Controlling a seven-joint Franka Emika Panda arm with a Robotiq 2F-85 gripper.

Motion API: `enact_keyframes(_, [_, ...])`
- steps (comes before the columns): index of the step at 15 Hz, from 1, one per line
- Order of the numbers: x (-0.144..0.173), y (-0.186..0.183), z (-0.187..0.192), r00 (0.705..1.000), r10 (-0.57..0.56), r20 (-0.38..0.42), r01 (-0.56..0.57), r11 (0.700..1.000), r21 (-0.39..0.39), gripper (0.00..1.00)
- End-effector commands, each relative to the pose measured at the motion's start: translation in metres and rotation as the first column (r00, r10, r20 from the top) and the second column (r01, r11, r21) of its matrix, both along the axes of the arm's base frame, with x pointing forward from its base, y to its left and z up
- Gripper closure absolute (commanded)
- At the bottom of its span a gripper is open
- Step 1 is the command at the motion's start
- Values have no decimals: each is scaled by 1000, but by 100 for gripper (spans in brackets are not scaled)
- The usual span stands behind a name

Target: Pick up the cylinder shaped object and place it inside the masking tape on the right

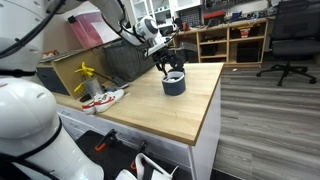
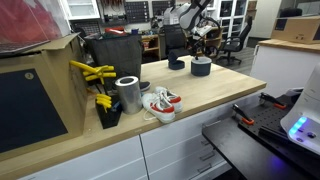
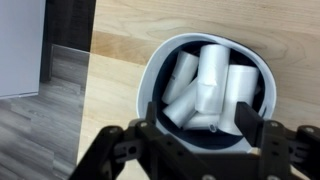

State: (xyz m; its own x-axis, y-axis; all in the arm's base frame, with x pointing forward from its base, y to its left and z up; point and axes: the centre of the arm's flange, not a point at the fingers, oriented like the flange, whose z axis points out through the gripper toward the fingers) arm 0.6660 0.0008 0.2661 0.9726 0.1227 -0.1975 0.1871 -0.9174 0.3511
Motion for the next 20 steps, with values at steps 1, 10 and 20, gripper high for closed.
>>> enact_keyframes(1, [-25, 14, 63, 999, 28, 21, -27, 999, -21, 0])
enact_keyframes(10, [-71, 77, 149, 998, 0, -58, 8, 992, 129, 0])
enact_keyframes(20, [-158, 112, 150, 983, -145, 111, 120, 972, 201, 0])
